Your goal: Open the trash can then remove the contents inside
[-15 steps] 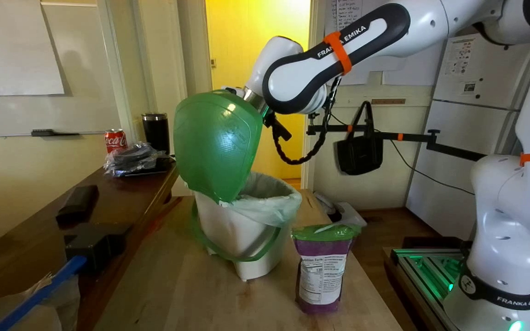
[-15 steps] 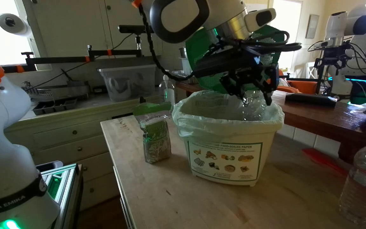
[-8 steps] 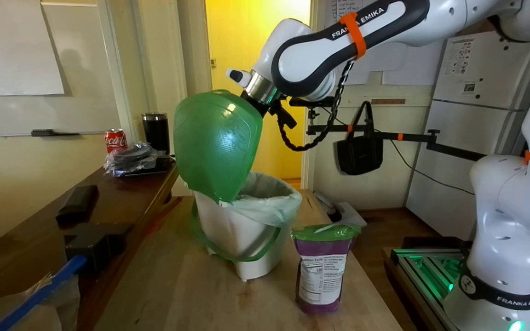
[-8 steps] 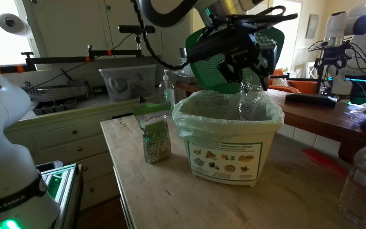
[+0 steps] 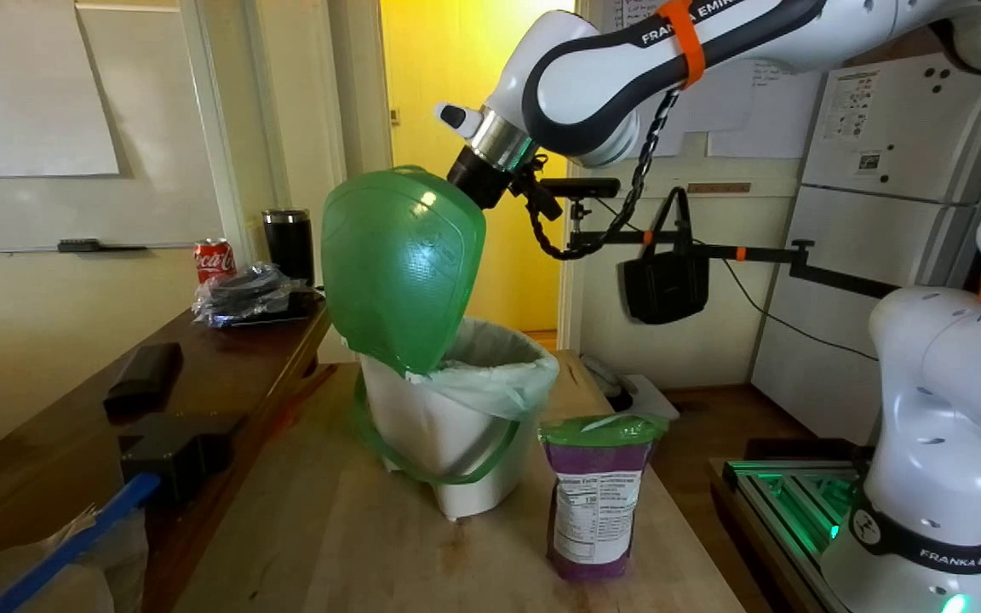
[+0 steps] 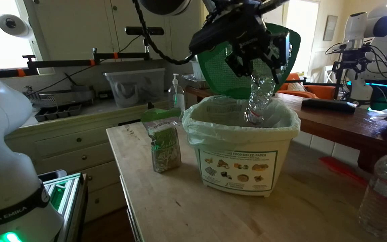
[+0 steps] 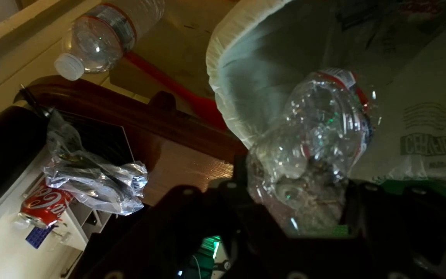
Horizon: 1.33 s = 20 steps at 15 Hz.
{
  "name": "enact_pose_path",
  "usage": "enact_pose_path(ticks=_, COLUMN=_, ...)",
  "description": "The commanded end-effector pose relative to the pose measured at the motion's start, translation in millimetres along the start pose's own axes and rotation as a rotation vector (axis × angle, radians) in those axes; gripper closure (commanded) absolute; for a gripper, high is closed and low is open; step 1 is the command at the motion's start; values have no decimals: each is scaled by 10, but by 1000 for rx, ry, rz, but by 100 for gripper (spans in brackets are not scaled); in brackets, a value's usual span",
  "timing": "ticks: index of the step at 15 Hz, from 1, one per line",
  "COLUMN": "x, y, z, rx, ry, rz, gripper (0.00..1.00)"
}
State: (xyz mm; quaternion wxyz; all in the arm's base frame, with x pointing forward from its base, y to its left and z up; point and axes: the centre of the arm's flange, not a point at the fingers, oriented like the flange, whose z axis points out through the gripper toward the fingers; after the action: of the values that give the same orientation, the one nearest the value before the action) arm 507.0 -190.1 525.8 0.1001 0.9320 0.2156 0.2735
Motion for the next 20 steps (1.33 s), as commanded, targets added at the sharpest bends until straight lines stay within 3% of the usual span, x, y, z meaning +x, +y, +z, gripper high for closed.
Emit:
enact_pose_path(ticks=1, x=-107, y=-49, z=-193, rx=8, ry=0, rz=8, gripper=59)
enact_pose_path(ticks=20, x=-601, y=444, z=-906, rx=-67, ry=48, rz=162, gripper=71)
